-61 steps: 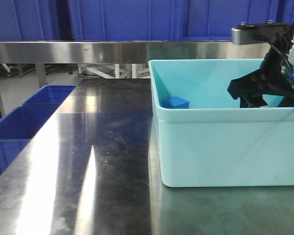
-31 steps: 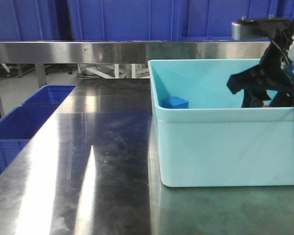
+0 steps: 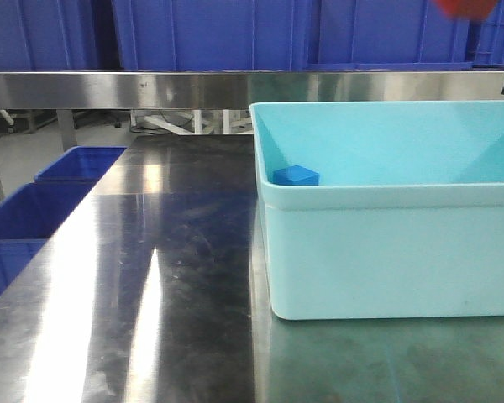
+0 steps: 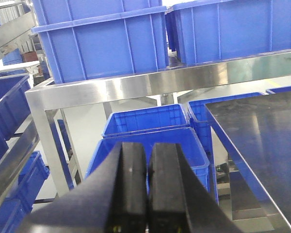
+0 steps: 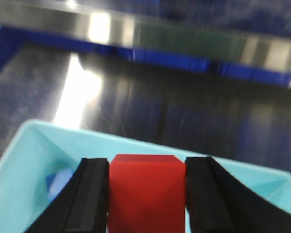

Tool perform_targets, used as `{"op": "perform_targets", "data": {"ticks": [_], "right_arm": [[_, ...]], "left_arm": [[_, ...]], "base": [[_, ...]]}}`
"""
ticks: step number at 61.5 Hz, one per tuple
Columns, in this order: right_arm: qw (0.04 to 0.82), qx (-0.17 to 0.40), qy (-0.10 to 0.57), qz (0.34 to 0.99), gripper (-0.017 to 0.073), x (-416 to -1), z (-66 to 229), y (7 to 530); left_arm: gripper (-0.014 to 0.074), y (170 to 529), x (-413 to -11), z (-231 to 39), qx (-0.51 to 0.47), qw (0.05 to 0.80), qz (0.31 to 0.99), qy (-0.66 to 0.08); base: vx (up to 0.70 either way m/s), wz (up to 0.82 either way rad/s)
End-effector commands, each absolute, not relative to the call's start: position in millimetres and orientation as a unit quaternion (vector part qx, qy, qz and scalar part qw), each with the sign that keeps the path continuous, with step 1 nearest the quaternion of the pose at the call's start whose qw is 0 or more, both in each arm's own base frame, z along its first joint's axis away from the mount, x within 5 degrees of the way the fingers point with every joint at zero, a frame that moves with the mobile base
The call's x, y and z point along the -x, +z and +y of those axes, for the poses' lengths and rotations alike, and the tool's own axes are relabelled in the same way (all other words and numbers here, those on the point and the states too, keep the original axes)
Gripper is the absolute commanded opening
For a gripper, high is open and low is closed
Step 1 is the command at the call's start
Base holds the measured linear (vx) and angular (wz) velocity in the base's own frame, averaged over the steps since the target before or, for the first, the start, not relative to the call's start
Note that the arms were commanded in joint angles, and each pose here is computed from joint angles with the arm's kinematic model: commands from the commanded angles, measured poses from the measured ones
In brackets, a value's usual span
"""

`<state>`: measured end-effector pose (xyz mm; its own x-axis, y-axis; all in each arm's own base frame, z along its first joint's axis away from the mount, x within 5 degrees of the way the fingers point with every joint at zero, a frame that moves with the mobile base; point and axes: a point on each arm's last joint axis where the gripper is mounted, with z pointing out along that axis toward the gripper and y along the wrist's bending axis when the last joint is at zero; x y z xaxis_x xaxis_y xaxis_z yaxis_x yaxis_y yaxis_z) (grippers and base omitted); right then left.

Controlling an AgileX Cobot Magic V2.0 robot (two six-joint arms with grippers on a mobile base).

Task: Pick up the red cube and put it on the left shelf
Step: 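Lift the red cube out of the tub with the right gripper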

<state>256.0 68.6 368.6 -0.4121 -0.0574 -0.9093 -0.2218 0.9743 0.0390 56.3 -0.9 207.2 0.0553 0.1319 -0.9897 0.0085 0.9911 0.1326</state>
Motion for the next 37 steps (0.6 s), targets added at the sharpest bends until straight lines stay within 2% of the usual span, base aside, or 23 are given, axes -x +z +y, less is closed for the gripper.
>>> {"op": "perform_targets", "data": {"ticks": [1, 17, 37], "right_arm": [[0.620, 0.084, 0.085, 0.775, 0.0057, -228.3, 60.5, 401.4], [0.659, 0.083, 0.085, 0.743, 0.0057, -167.5, 42.5, 383.1], [0.685, 0.085, 0.091, 0.718, 0.0057, -121.6, 31.3, 337.5]], "left_arm": [[0.0106, 208.0, -56.6, -1.1, -0.049, 0.748, 0.661, 0.041], [0.0106, 208.0, -56.6, -1.1, -0.049, 0.748, 0.661, 0.041], [0.0106, 208.0, -56.6, -1.1, -0.049, 0.748, 0.661, 0.041]], "base": [[0.00, 0.00], [0.00, 0.00], [0.00, -0.08]]}}
